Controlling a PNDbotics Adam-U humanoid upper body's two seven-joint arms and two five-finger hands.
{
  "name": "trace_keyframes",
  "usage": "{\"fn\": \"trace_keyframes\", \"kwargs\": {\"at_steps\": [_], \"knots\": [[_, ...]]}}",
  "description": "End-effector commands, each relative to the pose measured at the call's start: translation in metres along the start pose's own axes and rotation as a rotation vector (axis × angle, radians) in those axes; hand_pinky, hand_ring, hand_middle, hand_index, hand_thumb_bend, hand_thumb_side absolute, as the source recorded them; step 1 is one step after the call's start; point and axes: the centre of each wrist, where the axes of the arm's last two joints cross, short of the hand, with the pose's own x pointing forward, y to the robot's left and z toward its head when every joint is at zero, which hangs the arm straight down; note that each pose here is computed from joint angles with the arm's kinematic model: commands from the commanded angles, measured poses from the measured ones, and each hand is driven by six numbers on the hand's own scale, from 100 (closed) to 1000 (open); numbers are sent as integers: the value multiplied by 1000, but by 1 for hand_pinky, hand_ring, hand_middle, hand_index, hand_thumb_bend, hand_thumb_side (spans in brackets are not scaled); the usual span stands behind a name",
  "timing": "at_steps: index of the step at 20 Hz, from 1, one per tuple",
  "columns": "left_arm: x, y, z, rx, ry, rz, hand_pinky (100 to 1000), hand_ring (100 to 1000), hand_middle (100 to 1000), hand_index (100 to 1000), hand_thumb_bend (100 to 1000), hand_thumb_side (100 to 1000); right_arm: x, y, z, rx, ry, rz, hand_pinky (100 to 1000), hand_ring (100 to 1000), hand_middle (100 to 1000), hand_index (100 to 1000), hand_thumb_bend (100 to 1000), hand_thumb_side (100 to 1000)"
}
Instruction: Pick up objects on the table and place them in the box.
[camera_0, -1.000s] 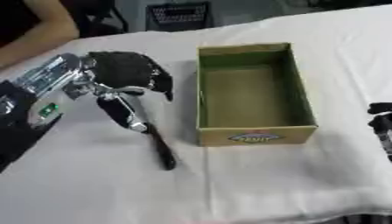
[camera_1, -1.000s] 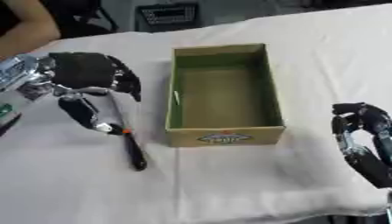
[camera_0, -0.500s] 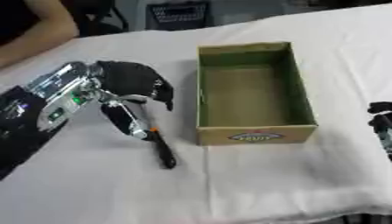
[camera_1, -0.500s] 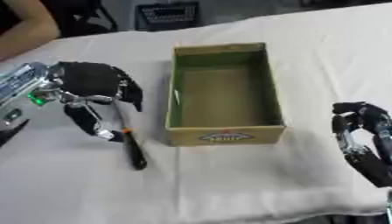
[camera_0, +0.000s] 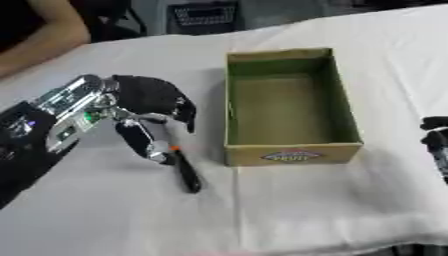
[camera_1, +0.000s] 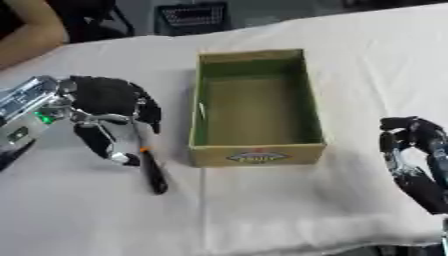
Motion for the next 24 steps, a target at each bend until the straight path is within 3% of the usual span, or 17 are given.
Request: {"fn": "trace_keyframes", "kwargs": {"at_steps": [1, 13, 24], "knots": [[-3, 1, 4, -5, 7, -8, 680, 703, 672, 737, 554, 559, 3, -5, -1, 4, -16, 18, 508, 582, 661, 780, 221, 784], [2, -5, -1, 9, -23, -4, 666, 672, 623, 717, 541, 543, 3, -5, -1, 0, -16, 21, 509, 582, 661, 781, 219, 785], [12, -12, -3, 13, -39, -76, 663, 670, 601, 703, 570, 523, 3, -6, -1, -2, -15, 22, 509, 582, 662, 781, 218, 784]]}}
